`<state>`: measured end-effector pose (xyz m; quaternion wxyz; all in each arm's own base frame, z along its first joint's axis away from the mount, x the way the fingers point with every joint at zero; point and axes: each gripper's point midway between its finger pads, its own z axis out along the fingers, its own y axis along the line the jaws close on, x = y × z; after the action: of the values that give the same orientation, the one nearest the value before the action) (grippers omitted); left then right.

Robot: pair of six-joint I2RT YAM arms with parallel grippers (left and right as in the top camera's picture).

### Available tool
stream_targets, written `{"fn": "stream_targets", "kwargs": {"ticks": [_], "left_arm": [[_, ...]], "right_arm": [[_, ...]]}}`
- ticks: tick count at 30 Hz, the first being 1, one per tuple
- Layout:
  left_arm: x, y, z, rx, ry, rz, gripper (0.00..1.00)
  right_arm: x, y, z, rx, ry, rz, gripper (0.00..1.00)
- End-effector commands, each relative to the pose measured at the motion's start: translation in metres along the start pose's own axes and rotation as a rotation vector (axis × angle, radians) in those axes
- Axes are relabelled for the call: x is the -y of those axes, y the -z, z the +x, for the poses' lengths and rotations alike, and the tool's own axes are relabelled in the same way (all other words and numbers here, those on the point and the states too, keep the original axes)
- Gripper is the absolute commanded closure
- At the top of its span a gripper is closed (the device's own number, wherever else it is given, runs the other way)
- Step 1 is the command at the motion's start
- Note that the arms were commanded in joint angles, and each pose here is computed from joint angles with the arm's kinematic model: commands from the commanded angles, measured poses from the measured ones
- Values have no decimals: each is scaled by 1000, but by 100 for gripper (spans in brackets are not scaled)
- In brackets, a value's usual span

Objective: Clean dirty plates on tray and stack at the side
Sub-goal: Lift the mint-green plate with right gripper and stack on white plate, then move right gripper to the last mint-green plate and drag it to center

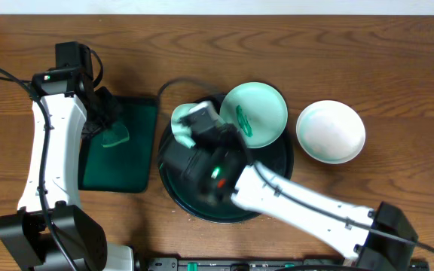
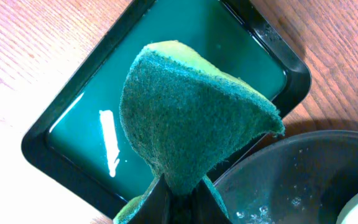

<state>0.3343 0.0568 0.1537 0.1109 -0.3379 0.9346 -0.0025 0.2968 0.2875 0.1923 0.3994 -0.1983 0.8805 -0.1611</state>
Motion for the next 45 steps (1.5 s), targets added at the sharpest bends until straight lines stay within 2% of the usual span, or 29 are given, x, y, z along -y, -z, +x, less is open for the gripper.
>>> {"fn": "stream_targets", "kwargs": {"ticks": [1,4,6,10,12,13,16,17,18,23,28,30,33,35,37,40,43,45], "left_arm": [[0,3,-5,18,-4,3,93],[0,3,-6,21,-3,4,93],[0,3,-6,21,-4,4,93],[0,3,-6,22,-4,5,93],[0,3,-6,22,-4,5,93],[0,3,-6,22,-4,5,93],[1,3,-7,26,-4,7,93],[1,3,-7,27,-4,8,93],[1,3,-8,28,-4,9,93],[3,3,-11,42,-3,16,93],[3,3,-11,44,-3,18,93],[3,3,-11,44,-3,18,93],[3,3,-11,43,-3,17,93],[3,3,-11,43,-3,16,93],[3,3,-11,42,-3,16,93],[3,3,-11,42,-3,17,93],[3,3,-11,42,-3,17,93],[3,2,-11,43,-3,17,93]], "right_arm": [[-10,-13,6,-209,-218,-352,99],[20,-21,-4,-292,-384,-560,99],[57,-28,-10,-299,-498,-586,99],[165,-50,7,-310,-741,-460,99],[206,-59,27,-338,-833,-380,99],[241,-68,51,-379,-908,-304,99],[275,-83,87,-432,-962,-215,99],[281,-87,97,-451,-974,-185,99],[291,-99,130,-521,-999,-106,99],[282,-127,203,-667,-1039,-30,99],[266,-144,243,-697,-1052,-3,99],[258,-150,243,-675,-1061,-35,98],[241,-156,233,-651,-1052,-121,80],[235,-155,229,-655,-1030,-131,63],[234,-152,219,-654,-1003,-149,59],[236,-144,184,-605,-894,-220,55],[233,-135,136,-509,-753,-331,39],[229,-134,110,-460,-665,-369,36]]}}
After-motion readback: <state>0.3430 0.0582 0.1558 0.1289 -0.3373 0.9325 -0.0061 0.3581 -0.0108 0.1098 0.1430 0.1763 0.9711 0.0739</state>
